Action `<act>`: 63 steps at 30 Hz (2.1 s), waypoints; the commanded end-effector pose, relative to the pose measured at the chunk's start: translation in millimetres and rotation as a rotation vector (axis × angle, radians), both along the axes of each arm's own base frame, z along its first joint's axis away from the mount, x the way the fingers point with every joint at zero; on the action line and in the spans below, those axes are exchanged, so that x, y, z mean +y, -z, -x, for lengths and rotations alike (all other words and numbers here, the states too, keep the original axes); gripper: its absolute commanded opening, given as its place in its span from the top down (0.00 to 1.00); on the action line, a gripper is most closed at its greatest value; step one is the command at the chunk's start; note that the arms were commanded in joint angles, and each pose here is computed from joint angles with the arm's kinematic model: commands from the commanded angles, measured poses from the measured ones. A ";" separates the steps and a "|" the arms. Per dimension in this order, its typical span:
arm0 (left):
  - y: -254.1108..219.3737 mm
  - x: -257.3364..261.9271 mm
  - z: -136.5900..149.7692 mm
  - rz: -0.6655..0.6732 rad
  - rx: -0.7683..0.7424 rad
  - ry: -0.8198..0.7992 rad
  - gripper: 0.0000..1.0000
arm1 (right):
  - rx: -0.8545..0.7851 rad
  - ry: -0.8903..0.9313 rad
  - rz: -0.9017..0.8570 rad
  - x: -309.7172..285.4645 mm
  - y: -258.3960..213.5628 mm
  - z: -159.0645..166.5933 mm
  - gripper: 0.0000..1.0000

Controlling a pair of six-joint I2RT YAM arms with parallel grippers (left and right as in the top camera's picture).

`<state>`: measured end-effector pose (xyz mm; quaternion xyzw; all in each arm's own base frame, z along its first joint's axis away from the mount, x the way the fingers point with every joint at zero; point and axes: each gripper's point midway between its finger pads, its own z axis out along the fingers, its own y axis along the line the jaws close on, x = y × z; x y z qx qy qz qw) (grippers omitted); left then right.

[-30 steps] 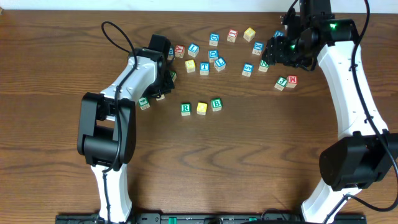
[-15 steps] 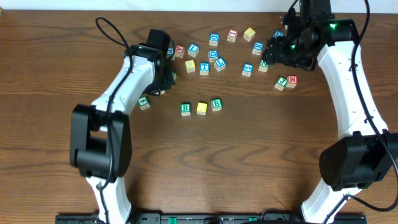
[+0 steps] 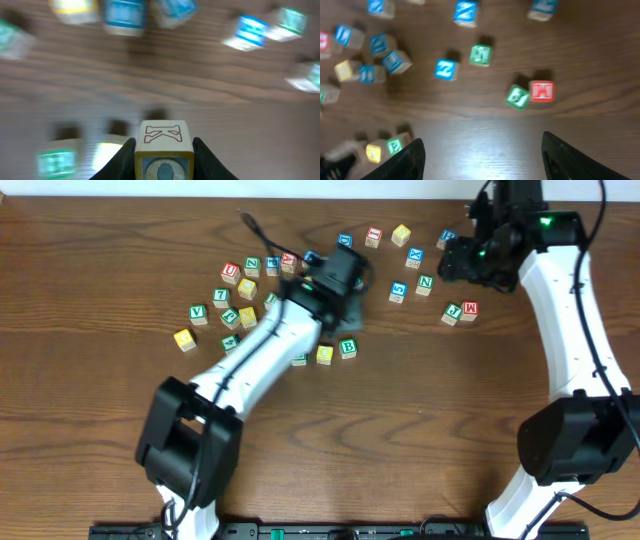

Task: Spell out ROBOT
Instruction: 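Carry the O block with the left gripper to the right of B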

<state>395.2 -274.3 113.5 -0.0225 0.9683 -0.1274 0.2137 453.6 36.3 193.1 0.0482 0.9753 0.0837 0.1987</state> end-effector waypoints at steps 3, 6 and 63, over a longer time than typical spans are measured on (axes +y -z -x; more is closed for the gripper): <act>7.2 -52.1 11.8 -0.003 -0.086 0.049 0.75 | 0.005 0.138 -0.005 -41.3 -0.9 -1.6 0.30; 14.7 -63.0 15.5 -0.050 -0.127 0.057 0.74 | 0.016 0.160 -0.005 -51.1 0.2 1.2 0.30; -14.3 -23.2 -12.8 -0.100 -0.120 0.054 0.48 | 0.055 0.143 -0.028 -42.9 3.3 9.8 0.28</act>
